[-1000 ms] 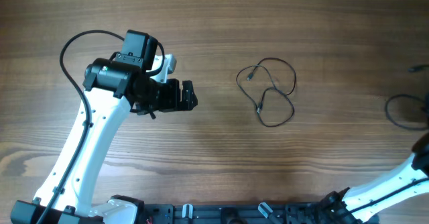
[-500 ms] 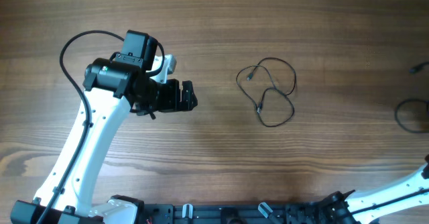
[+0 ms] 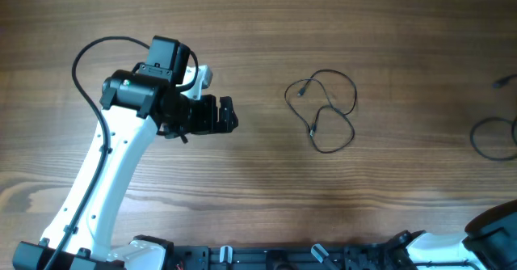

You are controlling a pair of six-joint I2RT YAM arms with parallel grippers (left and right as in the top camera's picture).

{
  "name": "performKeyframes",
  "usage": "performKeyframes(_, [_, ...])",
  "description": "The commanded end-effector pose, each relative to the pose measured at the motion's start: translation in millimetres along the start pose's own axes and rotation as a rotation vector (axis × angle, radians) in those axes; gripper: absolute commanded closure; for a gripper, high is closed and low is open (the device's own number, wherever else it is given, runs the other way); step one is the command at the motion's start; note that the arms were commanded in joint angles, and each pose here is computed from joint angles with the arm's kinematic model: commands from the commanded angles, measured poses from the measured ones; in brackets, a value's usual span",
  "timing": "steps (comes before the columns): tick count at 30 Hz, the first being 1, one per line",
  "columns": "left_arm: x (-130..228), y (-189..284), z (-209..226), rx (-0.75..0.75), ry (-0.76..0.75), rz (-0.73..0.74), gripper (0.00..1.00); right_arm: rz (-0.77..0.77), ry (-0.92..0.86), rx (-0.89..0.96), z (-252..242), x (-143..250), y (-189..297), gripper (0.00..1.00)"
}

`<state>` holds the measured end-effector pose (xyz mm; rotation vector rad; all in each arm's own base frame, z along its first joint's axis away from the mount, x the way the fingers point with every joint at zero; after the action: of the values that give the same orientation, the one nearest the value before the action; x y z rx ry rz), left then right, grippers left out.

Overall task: Untangle cables
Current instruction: 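Move the right gripper onto the last cable loop and grasp it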

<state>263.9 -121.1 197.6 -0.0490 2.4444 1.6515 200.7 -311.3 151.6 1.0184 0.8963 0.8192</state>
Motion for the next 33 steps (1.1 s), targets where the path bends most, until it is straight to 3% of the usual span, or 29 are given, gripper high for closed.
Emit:
performKeyframes(1, [-9,4,2,-0.026,-0.023,-0.057,0.03,0.269,0.240,-0.166,26,65,5,0.00])
performKeyframes(5, [-30,8,14,-0.073,0.091,-0.156,0.08,0.495,0.679,-0.412,61,158,32,0.00])
performKeyframes(10, [-40,20,45,-0.088,0.255,-0.208,0.08,0.606,1.236,-0.502,51,274,60,0.01])
performKeyframes(12, [-38,25,63,-0.105,0.318,-0.207,0.04,0.567,1.433,-0.493,43,303,64,0.00])
performKeyframes(13, [-31,28,74,-0.117,0.364,-0.186,0.00,0.478,1.656,-0.490,37,325,66,0.00])
performKeyframes(15, [-20,30,83,-0.126,0.396,-0.148,0.00,0.362,1.893,-0.485,34,341,67,0.01])
performKeyframes(18, [-10,30,86,-0.137,0.364,-0.105,0.00,0.302,2.251,-0.572,21,372,78,0.00])
performKeyframes(23, [-9,30,84,-0.133,0.352,-0.096,0.01,0.337,2.482,-0.699,4,409,84,0.00])
performKeyframes(33, [-9,30,84,-0.130,0.351,-0.096,0.00,0.628,2.478,-0.596,-23,438,24,0.00])
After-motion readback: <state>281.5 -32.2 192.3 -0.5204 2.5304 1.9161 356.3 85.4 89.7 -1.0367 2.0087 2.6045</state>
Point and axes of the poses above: each gripper's point midway between its finger pads, its own y axis back along the fingers, its own z axis along the line the jaws close on, x = y × z, the point moved 2 cm from there along y, back along the fingers, and after that the axes turned 5 degrees about -y, right-handed, at the moved point
